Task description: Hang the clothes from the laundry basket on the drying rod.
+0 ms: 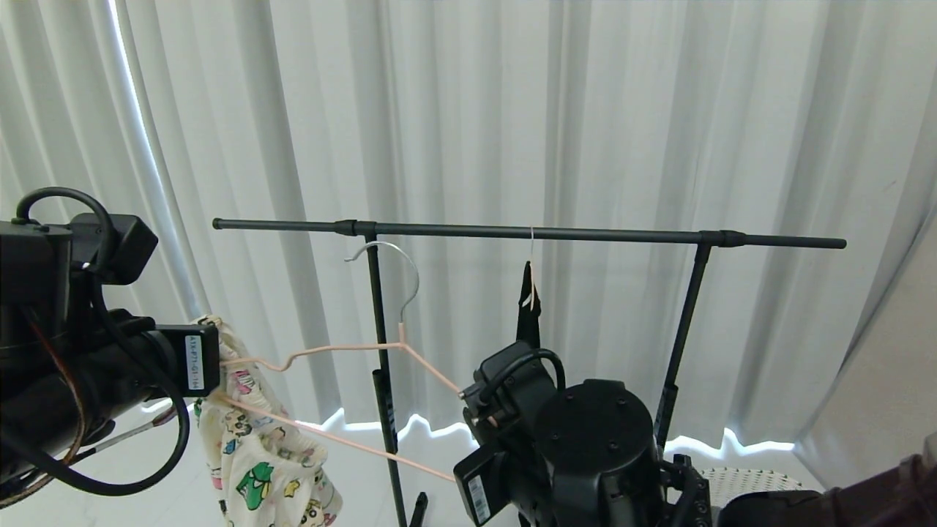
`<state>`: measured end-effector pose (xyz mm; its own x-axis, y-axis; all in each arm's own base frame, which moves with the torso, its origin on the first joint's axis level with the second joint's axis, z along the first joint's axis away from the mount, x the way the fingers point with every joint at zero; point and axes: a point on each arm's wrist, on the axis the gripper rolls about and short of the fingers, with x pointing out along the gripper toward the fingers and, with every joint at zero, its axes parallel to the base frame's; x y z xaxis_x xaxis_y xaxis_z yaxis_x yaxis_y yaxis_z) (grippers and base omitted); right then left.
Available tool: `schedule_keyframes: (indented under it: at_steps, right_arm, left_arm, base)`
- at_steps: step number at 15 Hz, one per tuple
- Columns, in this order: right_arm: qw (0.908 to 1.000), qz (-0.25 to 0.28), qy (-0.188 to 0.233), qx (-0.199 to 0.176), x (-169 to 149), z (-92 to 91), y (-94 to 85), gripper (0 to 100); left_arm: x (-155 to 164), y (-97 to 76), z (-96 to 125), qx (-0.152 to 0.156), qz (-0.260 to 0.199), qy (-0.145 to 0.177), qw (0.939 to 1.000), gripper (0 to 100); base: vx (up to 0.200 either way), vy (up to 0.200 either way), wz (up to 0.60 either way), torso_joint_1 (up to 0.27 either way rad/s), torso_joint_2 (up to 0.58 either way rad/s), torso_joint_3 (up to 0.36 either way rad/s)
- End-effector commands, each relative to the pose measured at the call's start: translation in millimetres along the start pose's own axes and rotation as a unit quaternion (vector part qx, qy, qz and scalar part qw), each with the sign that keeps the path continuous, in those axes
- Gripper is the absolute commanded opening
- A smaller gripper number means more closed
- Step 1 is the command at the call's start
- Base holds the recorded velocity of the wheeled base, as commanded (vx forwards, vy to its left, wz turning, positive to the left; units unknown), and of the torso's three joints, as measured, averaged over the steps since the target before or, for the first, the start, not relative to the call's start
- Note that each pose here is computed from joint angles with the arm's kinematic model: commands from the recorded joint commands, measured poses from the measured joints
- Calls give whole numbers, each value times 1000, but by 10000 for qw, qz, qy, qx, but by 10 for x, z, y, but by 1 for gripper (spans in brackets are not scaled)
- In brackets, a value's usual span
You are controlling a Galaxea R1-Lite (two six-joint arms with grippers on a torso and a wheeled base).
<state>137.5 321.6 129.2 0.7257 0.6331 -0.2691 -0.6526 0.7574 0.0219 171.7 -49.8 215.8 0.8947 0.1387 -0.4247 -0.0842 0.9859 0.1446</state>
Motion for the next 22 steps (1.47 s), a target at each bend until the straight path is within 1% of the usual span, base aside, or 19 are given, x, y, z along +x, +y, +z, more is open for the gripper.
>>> schedule_keyframes:
  at_steps: [1, 2, 3, 4, 5, 6, 9, 11, 12, 14, 15, 16, 17, 18, 19, 20, 21, 22]
  right_arm:
    - [9999, -159, 39, -7, 45, -34, -31, 0]
    - [9997, -256, 22, 7, 49, -24, -61, 0]
    - [9993, -364, -18, 31, 42, -1, -94, 0]
    - [9992, -390, -49, 46, 36, 18, -101, 0]
    - [9992, -388, -63, 53, 34, 27, -100, 0]
    - [9993, -373, -62, 49, 34, 25, -89, 0]
    - [9994, -351, -62, 43, 32, 23, -72, 0]
    - [9995, -296, -81, 32, 19, 30, -35, 0]
    - [9996, -250, -87, 24, 7, 30, -5, 0]
    - [9999, -76, -110, -8, -43, 29, 110, 0]
    - [9999, -18, -143, -5, -46, 41, 161, 0]
    - [9998, 19, -189, 14, -30, 63, 199, 0]
    - [9998, 9, -218, 21, -7, 76, 214, 0]
    - [9997, -51, -234, 26, 27, 78, 230, 0]
    - [9996, -120, -237, 26, 40, 72, 228, 0]
    - [9995, -228, -239, 24, 48, 66, 214, 0]
    - [9989, -412, -240, 12, 63, 60, 170, 0]
    - [9971, -706, -268, 28, 86, 75, 81, 0]
  left_arm:
    - [-21, 18, 11, -30, 19, -49, 10000, 0]
    - [-33, 23, 14, -40, 18, -69, 10000, 0]
    - [-54, 35, -16, 32, 29, -14, 10000, 0]
    - [-139, 64, -84, 338, 22, 240, 9991, 0]
    - [-193, 78, -109, 538, -13, 296, 9981, 0]
    - [-229, 67, -118, 710, -90, 285, 9970, 0]
    - [-252, 14, -51, 710, -255, 163, 9970, 0]
    - [-221, -6, -41, 550, -256, 208, 9979, 0]
    - [-203, -26, -30, 372, -271, 229, 9987, 0]
    - [-187, -115, 31, -158, -427, 217, 9987, 0]
    - [-192, -169, 66, -402, -540, 198, 9975, 0]
    - [-207, -207, 84, -540, -636, 181, 9963, 0]
    - [-218, -234, 96, -605, -705, 169, 9955, 0]
    - [-243, -269, 148, -824, -808, 110, 9933, 0]
    - [-255, -299, 193, -1037, -882, 75, 9907, 0]
    - [-257, -303, 220, -1147, -890, 51, 9894, 0]
    - [-255, -300, 221, -1151, -876, 49, 9895, 0]
    - [-246, -292, 221, -1159, -780, 35, 9902, 0]
  base:
    - [0, 0, 0, 0, 0, 0]
    - [0, 0, 0, 0, 0, 0]
    - [0, 0, 0, 0, 0, 0]
    - [0, 0, 0, 0, 0, 0]
    - [0, 0, 0, 0, 0, 0]
    - [0, 0, 0, 0, 0, 0]
    - [0, 0, 0, 0, 0, 0]
    - [0, 0, 0, 0, 0, 0]
    - [0, 0, 0, 0, 0, 0]
    - [0, 0, 0, 0, 0, 0]
    - [0, 0, 0, 0, 0, 0]
    - [0, 0, 0, 0, 0, 0]
    - [0, 0, 0, 0, 0, 0]
    - [0, 0, 0, 0, 0, 0]
    - [0, 0, 0, 0, 0, 0]
    - [0, 0, 0, 0, 0, 0]
    - [0, 0, 0, 0, 0, 0]
    - [0, 0, 0, 0, 0, 0]
